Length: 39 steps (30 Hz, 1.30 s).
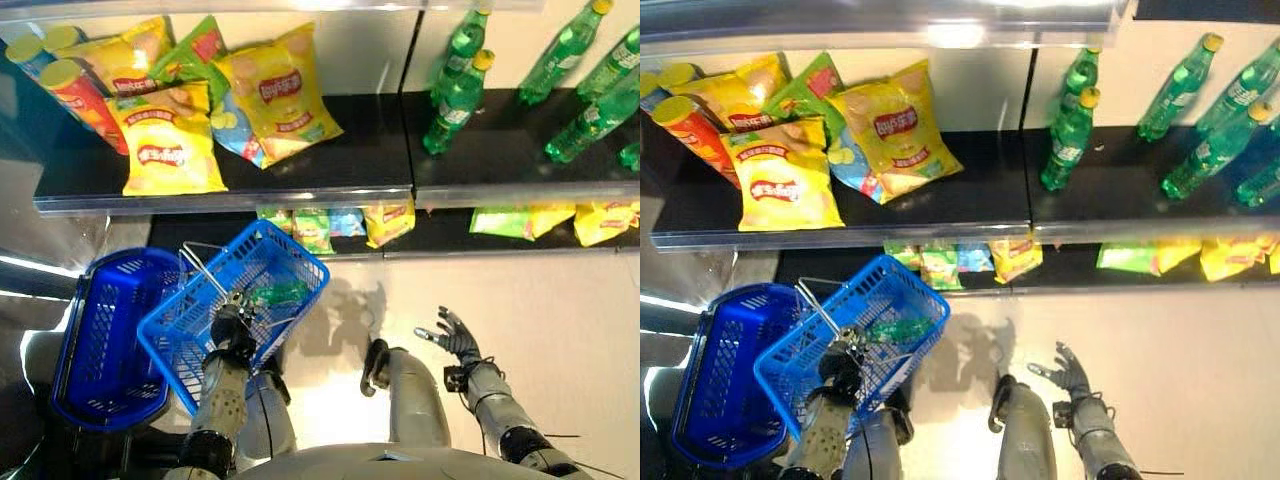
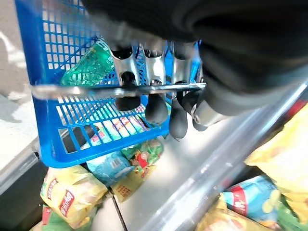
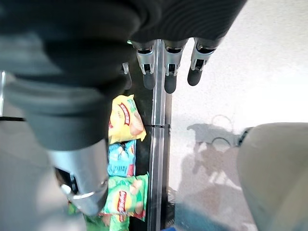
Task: Pick up the snacks into the basket
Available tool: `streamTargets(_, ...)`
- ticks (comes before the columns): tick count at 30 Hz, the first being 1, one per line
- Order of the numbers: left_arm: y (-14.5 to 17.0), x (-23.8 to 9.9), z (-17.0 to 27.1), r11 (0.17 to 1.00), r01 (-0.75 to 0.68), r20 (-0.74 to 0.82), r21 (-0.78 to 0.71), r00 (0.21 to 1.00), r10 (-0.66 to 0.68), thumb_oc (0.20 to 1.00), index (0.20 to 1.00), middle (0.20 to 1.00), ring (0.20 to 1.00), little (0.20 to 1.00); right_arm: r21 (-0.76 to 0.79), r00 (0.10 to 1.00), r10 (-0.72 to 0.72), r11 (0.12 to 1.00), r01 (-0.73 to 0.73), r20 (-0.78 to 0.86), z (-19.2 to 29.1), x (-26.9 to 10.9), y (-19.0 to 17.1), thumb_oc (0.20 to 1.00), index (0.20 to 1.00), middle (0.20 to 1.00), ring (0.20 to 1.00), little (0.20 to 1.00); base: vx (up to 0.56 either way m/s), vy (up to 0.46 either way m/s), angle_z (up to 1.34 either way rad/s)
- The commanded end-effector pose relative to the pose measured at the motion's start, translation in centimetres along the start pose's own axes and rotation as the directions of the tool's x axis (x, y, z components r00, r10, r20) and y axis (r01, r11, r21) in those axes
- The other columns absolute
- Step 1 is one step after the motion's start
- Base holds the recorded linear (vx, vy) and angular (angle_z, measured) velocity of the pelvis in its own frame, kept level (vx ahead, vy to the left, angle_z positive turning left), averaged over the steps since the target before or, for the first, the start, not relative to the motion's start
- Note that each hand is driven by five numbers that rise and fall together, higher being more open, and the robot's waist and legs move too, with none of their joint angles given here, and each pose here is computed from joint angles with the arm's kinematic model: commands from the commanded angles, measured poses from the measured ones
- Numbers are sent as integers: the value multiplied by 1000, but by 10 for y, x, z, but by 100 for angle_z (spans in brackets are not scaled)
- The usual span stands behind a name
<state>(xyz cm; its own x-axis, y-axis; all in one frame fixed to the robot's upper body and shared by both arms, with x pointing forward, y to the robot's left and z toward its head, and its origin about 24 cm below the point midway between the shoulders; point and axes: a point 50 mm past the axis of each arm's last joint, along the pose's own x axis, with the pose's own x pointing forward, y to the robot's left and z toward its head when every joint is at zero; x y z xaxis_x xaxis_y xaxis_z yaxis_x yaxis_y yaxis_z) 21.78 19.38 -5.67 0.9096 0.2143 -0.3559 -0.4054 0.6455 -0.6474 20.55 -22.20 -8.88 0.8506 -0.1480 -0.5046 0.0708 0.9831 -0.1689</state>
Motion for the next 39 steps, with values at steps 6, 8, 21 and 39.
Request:
streamTargets(6, -33, 4, 44, 990, 138, 239, -28, 963, -127, 200, 200, 200, 200, 200, -134, 981, 35, 991, -9, 193, 37, 2, 3, 1000, 1000, 1000, 1000, 1000, -6, -5, 1)
streamTargets(8, -36, 5, 44, 989, 144, 242, -36, 961, -131, 200, 200, 200, 200, 200, -164, 976, 53, 986, -18, 212, 41, 2, 4, 1000, 1000, 1000, 1000, 1000, -2, -3, -2)
streamTargets(21, -31, 3, 51, 987, 162, 270, -21, 951, -150, 200, 200, 200, 200, 200, -281, 831, 287, 945, -165, 476, 95, -31, 7, 1000, 1000, 1000, 1000, 1000, 8, 7, 1)
streamTargets(39, -23, -6, 46, 983, 180, 239, -41, 957, -165, 200, 200, 200, 200, 200, 21, 483, 241, 880, -475, 842, 187, -81, -1, 1000, 1000, 1000, 1000, 1000, 22, 27, 5)
